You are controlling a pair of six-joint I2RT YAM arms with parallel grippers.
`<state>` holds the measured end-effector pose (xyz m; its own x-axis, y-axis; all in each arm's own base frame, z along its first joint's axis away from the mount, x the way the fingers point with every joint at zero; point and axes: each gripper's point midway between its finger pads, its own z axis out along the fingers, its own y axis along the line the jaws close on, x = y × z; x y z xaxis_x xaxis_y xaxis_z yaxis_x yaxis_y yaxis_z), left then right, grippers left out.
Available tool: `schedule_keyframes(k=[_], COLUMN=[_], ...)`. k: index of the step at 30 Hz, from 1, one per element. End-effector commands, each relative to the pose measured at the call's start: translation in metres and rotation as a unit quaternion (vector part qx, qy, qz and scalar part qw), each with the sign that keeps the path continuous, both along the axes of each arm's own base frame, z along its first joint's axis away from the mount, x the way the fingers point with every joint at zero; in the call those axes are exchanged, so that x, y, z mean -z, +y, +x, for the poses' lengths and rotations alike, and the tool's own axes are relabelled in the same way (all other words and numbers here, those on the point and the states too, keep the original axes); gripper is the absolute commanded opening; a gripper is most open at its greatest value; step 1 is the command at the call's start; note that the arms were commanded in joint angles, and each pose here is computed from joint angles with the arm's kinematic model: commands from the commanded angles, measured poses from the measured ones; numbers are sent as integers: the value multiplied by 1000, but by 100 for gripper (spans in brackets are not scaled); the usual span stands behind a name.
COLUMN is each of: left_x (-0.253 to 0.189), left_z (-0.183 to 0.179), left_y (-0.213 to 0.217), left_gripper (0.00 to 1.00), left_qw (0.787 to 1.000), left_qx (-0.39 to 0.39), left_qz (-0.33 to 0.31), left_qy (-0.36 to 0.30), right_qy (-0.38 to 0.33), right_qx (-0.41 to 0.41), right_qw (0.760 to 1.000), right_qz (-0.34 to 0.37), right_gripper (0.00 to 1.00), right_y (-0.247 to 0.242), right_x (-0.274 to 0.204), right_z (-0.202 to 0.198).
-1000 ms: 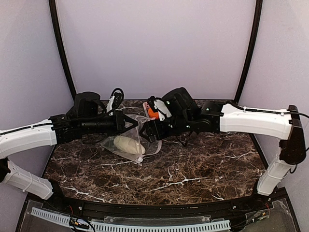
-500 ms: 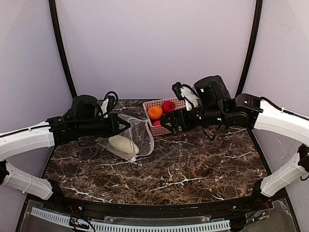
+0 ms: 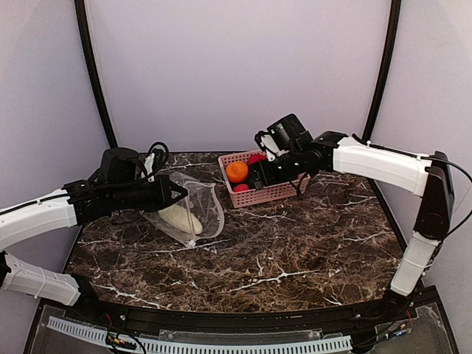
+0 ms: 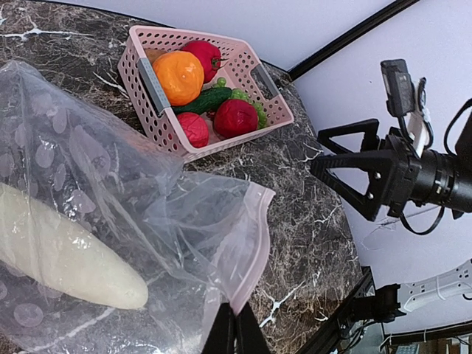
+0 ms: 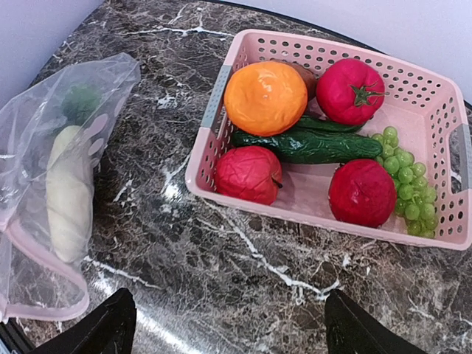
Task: Place the food in the zip-top bag and seal the zipper
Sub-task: Move the bin to the center of the board.
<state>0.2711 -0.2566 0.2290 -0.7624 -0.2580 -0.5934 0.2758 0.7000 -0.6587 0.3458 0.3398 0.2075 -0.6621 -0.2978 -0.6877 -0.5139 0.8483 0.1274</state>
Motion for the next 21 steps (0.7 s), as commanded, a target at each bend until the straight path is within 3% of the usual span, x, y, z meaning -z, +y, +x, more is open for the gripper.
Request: schedule_keyframes(k=[1,11,21], left_x=[8,16,22], left_z=[-3,0,2], left_y=[8,15,20], left_gripper=[1,1,1], left_qw=[1000,1000,999], left_qx=[-4,-8,-10], left_qz=[9,11,13], left_qy=[10,24,34], right_qy=[-11,15,47], right_qx=[-5,4,-6], right_qw=[1000,1000,999], right_qz=[17,15,-3], right_gripper=[86,83,77], right_y=[12,31,48], right_x=[3,47,91], right_z=[38,100,118])
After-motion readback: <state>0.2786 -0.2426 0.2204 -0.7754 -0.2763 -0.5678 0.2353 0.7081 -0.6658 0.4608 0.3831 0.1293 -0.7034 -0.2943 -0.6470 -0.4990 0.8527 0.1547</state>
